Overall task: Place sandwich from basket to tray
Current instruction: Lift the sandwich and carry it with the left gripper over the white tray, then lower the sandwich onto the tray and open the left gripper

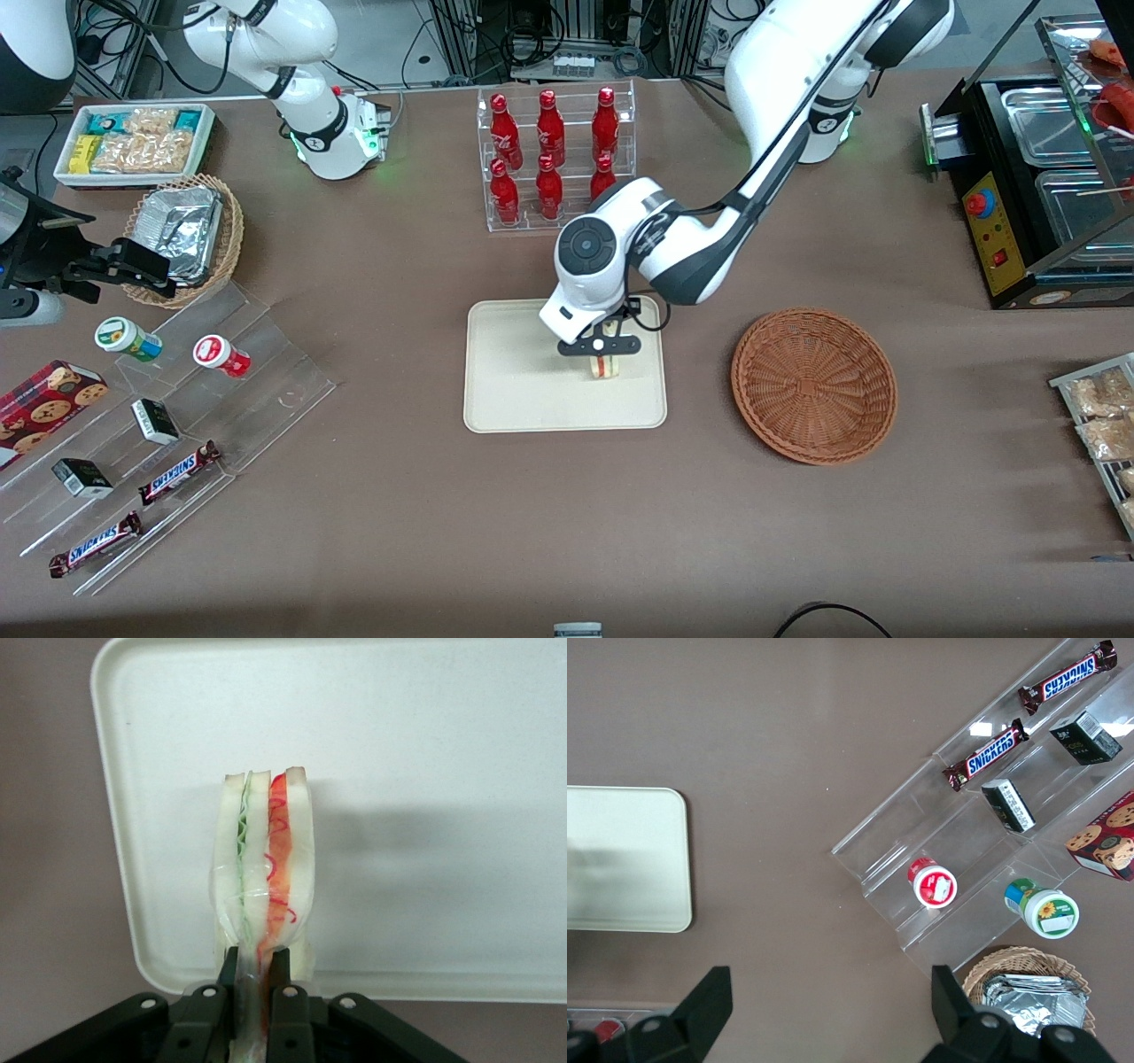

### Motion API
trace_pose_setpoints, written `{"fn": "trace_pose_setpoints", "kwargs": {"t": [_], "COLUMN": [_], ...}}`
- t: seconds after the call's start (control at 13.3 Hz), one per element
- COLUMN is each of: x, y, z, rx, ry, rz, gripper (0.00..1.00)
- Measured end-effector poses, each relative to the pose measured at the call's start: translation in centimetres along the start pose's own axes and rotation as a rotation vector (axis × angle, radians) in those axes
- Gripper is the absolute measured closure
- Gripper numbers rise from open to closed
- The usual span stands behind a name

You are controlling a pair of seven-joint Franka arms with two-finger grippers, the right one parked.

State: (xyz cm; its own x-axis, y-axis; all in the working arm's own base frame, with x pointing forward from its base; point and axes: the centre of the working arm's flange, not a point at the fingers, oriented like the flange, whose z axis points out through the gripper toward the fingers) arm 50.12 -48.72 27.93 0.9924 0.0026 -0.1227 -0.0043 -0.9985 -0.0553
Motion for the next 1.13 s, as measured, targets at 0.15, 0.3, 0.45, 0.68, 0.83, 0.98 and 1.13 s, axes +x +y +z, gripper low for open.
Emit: {"fn": "trace_pose_setpoints", "kwargs": {"t": [0.15,0.3,0.45,0.68,0.83,0.98,1.13], "x": [0.3,0.6,0.7,1.0,1.1,1.2,1.6], "y": [0.2,0.3,0.4,0.6,0.5,0.5,0.5], "z": [1.4,2.2,2.4,2.5,2.4,2.5,2.7], "rx": [-0.005,-0.015,-0.022,-0.042,-0.045,-0.046,-0.064], "ry": [-0.002,0.003,0.008,0.024,0.028,0.029,0.041], "rz": [0.0,-0.001,0.0,-0.003,-0.006,-0.012,-0.029], "gripper": [0.86,0.86,0.86,0.86,0.86,0.85,0.83]}}
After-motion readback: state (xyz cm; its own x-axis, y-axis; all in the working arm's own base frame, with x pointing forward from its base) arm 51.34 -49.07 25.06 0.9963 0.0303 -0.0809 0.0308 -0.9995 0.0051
